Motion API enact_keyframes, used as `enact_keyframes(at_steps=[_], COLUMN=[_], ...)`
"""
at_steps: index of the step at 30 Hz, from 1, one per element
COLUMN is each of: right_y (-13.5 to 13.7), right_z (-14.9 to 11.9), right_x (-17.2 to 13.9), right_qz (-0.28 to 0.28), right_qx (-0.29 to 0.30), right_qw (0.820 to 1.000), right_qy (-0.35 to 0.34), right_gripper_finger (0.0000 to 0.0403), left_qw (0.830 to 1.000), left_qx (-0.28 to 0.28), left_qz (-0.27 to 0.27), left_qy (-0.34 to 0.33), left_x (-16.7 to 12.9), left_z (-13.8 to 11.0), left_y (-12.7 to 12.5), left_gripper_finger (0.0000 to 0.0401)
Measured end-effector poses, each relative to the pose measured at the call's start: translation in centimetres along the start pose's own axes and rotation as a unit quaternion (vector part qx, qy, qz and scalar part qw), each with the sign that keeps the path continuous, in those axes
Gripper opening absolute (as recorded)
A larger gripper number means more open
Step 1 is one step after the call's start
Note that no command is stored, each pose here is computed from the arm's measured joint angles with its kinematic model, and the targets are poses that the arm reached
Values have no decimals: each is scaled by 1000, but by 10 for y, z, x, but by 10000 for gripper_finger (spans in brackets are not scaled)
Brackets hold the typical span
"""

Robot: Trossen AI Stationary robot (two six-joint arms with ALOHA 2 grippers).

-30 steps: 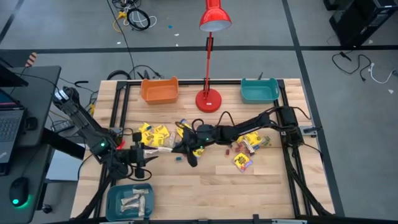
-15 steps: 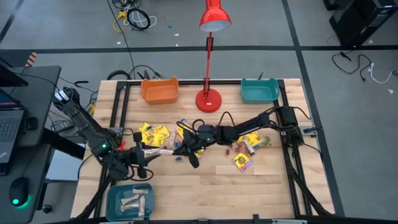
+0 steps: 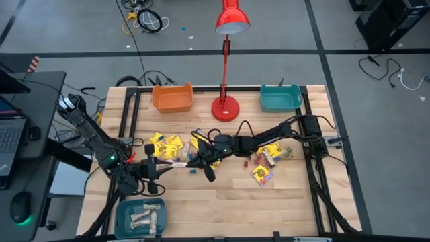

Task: Sort candy
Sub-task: Put the white candy into the blue bin

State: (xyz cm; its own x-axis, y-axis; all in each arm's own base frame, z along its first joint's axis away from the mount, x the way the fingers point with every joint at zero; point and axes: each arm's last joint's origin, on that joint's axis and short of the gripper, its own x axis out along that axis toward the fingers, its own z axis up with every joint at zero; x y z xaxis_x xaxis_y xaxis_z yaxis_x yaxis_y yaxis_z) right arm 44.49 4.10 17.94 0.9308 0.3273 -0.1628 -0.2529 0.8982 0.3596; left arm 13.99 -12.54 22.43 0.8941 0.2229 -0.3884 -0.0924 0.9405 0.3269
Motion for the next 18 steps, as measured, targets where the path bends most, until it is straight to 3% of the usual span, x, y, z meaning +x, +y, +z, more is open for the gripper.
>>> enact_keyframes(at_steps=[4,8,14,18], right_y=[0,-1,-5,-9], right_z=[1,1,0,0], right_x=[0,0,-2,-3], right_qz=[1,2,27,53], right_qx=[-12,-17,-1,30], right_qw=[1000,1000,1000,998], right_qy=[-3,-1,15,32], right_gripper_finger=[0,6,48,68], left_qw=[1000,1000,998,993], left_qx=[-5,-19,-37,-84], left_qz=[-7,-14,-38,-78], left_qy=[-1,-17,-40,-33], left_x=[0,-2,-17,-30], left_z=[1,8,34,51], left_y=[-1,-2,-2,0], left_gripper_finger=[10,3,1,1])
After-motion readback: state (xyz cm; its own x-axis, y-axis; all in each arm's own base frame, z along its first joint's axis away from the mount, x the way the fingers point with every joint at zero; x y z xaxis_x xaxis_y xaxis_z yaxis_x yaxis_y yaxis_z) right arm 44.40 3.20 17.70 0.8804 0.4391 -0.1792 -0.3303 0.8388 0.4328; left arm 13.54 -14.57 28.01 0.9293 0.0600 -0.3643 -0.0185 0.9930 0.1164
